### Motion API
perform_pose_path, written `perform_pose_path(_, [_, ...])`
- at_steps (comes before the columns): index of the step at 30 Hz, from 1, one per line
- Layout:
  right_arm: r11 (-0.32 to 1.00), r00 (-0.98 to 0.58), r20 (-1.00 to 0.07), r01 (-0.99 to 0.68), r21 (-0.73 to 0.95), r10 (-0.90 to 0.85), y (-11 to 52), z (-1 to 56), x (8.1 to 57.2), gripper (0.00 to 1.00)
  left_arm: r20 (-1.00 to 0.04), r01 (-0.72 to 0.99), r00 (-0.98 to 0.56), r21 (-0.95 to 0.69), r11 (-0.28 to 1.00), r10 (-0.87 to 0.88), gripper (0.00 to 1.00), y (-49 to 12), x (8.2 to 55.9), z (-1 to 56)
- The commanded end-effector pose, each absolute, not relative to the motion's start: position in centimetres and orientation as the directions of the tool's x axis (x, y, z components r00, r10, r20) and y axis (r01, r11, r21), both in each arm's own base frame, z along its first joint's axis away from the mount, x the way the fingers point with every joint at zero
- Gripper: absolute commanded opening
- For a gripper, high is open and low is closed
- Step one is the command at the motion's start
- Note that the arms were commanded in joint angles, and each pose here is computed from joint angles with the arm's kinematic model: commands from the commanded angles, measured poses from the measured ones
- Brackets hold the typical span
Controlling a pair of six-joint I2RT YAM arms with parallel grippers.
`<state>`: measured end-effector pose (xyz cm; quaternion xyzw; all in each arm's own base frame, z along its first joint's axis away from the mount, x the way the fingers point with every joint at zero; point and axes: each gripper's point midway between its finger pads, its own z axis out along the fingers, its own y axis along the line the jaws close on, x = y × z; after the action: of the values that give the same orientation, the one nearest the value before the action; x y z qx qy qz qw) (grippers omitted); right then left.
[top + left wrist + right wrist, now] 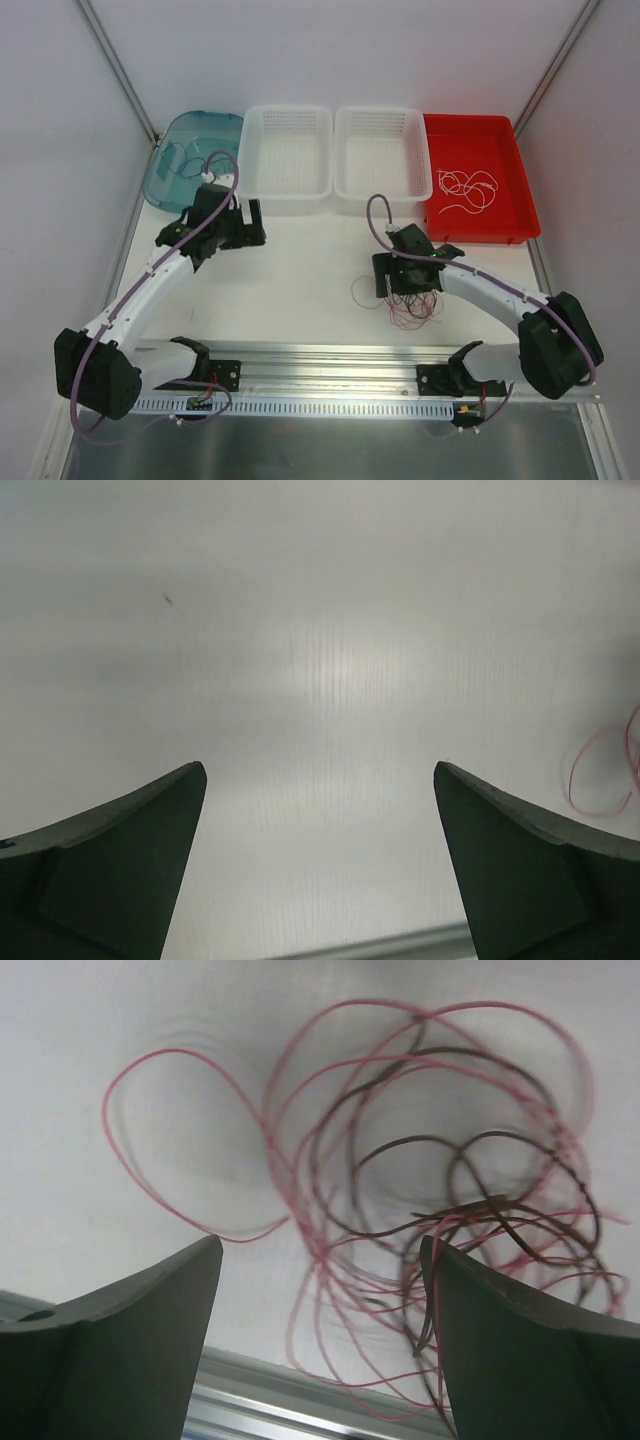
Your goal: Untangle the cables
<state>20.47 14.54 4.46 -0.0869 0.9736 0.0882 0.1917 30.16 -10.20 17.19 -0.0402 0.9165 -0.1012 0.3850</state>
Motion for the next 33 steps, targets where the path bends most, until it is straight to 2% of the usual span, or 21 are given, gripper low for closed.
perform_pose_path(1, [0.928, -0.866, -0.469, -0.303, 0.219, -0.172, 21.0, 6.7, 21.8, 0.84, -0.588, 0.044, -0.787, -0.355, 0.934, -0.186, 0.99, -13.9, 25.2, 14.3])
perform_pose_path(6, [0.839, -0.837, -0.449, -0.465, 0.282, -0.313, 28.9, 7.0, 20.0, 0.84, -0.501, 0.034, -0.843, -0.412, 0.911, -0.195, 0.99, -16.1, 21.2, 11.7])
perform_pose_path(11, [0.797, -0.774, -0.523, -0.544, 0.261, -0.357, 32.4, 10.2, 21.2, 0.84, -0.460, -0.006, -0.859, -0.429, 0.903, -0.224, 0.99, -16.7, 19.8, 10.5])
perform_pose_path(14, [0.808, -0.746, -0.561, -0.549, 0.214, -0.358, 31.6, 12.0, 22.0, 0.84, -0.468, -0.003, -0.854, -0.431, 0.902, -0.226, 0.99, -17.3, 19.8, 10.9])
perform_pose_path(20, [0.873, -0.715, -0.611, -0.482, 0.078, -0.340, 26.2, 13.7, 22.3, 0.83, -0.465, -0.024, -0.853, -0.419, 0.907, -0.238, 0.98, -18.7, 20.7, 10.9])
perform_pose_path(28, [0.914, -0.741, -0.609, -0.402, 0.064, -0.283, 21.6, 13.3, 22.8, 0.61, -0.448, -0.034, -0.864, -0.405, 0.914, -0.231, 0.87, -22.4, 22.6, 10.9])
perform_pose_path(33, [0.922, -0.757, -0.594, -0.381, 0.065, -0.271, 21.0, 12.2, 22.7, 0.60, -0.496, 0.099, -0.863, -0.361, 0.927, -0.101, 0.82, -25.4, 23.6, 11.7])
